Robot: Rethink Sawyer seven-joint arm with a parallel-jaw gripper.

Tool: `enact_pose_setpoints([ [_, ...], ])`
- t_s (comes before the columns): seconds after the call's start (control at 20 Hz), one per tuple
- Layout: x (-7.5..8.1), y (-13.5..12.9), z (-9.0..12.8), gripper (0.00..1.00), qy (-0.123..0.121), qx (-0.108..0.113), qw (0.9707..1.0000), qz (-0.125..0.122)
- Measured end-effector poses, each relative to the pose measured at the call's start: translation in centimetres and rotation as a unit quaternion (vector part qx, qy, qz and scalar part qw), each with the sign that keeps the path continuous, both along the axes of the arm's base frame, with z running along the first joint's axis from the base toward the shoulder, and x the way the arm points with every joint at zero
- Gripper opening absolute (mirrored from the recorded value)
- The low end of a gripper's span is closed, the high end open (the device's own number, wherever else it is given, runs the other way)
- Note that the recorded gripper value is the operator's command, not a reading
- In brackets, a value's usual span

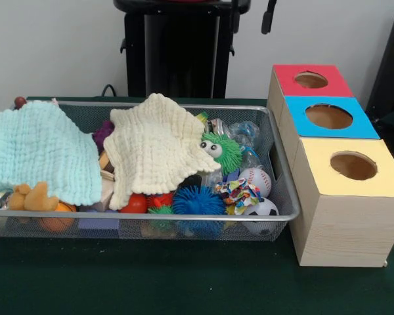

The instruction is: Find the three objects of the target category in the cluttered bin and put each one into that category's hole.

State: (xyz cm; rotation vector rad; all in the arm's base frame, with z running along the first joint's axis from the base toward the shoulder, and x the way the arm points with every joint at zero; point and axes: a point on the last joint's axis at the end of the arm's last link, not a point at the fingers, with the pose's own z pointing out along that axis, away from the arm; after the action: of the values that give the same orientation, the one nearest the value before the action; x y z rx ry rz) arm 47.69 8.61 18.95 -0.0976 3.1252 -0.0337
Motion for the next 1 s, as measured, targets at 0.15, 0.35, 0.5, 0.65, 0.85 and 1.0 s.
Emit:
enact_pose_setpoints([
  [0.15,0.6,-0.5,-0.5,1.00,0.000,-0.003,1.0000,0.004],
  [0.35,1.2,-1.3,-1.7,1.00,0.003,-0.004,1.0000,0.007],
  [0.5,1.6,-1.9,-3.1,1.00,0.000,-0.004,0.9999,0.011],
  [0.65,2.1,-2.2,-4.2,1.00,-0.005,-0.002,0.9999,0.015],
  [0.85,2.7,-2.4,-5.6,1.00,-0.013,0.001,0.9997,0.020],
  [1.0,2.9,-2.4,-6.8,1.00,-0.018,0.002,0.9995,0.028],
])
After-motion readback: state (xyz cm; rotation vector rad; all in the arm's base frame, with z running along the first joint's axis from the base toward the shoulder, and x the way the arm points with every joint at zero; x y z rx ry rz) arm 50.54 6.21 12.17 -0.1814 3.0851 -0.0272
